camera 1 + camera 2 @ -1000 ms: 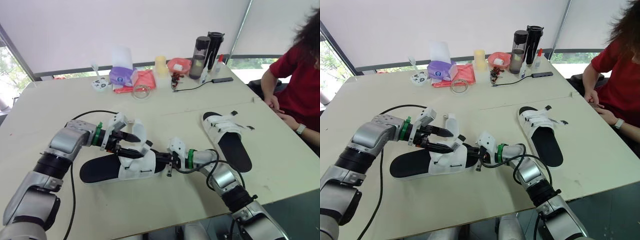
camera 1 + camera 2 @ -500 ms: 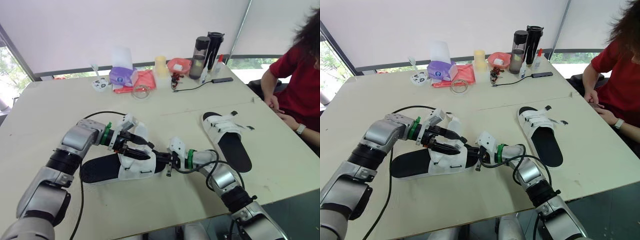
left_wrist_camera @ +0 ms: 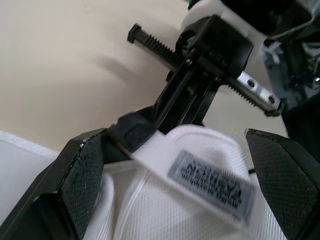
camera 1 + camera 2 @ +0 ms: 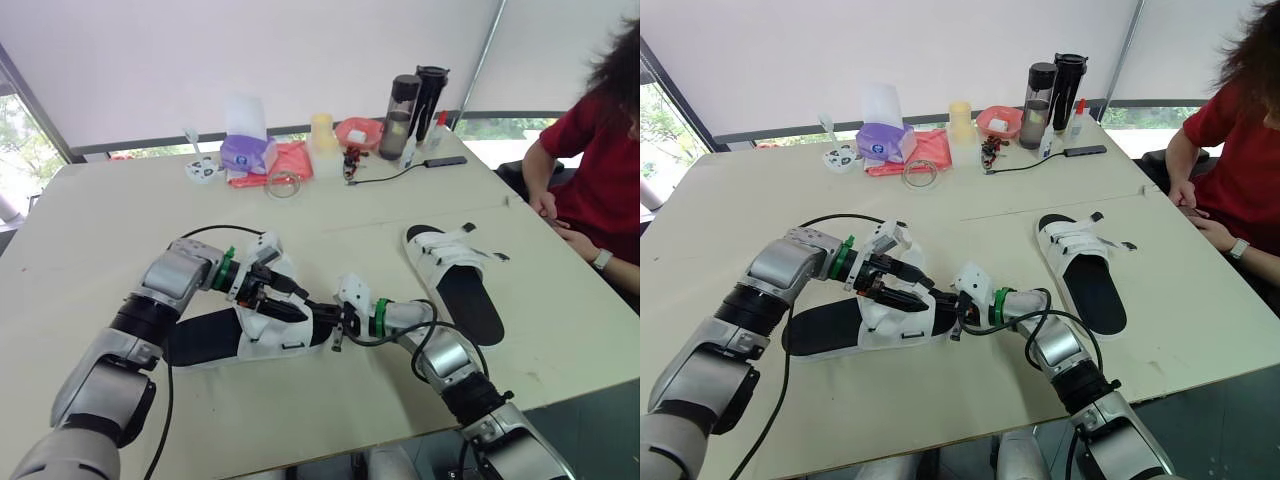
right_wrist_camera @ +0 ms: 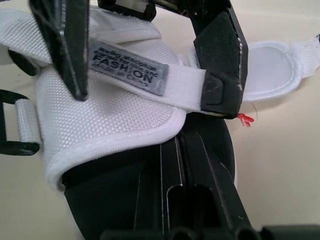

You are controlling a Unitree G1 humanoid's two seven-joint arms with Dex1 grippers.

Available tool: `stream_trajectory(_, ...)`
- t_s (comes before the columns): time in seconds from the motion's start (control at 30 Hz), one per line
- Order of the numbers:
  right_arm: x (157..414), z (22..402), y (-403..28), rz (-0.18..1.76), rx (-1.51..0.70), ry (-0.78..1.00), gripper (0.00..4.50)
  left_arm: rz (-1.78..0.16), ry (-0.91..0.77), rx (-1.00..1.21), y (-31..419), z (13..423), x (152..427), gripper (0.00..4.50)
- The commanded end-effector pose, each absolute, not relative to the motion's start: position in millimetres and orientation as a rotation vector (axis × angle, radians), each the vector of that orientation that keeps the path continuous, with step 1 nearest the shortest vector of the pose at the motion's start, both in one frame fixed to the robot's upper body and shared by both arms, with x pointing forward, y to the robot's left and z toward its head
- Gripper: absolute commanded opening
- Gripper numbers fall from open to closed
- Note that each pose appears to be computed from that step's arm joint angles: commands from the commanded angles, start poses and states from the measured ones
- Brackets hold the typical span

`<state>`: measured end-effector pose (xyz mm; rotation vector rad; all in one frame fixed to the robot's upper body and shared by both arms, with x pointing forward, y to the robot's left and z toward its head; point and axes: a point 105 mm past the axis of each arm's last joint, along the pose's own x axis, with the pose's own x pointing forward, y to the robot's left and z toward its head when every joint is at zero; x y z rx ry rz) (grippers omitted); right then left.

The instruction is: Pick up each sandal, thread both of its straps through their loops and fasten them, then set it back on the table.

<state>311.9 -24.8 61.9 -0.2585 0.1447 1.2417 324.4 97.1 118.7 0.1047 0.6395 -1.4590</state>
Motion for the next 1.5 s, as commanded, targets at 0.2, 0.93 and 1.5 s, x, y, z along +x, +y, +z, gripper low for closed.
stream_trajectory(0.2,314,13,-47,1.145,-0.303,0.353,0.0,-1.432,0.626,0.013,93,125,331,1.11)
stream_trajectory(0.93,314,10,-50,1.135,-0.304,0.36,0.0,-1.428,0.264,-0.235,130,218,317,0.04)
stream_trajectory(1.5,315,8,-48,1.153,-0.316,0.364,0.0,-1.394,0.088,-0.394,124,256,264,0.04)
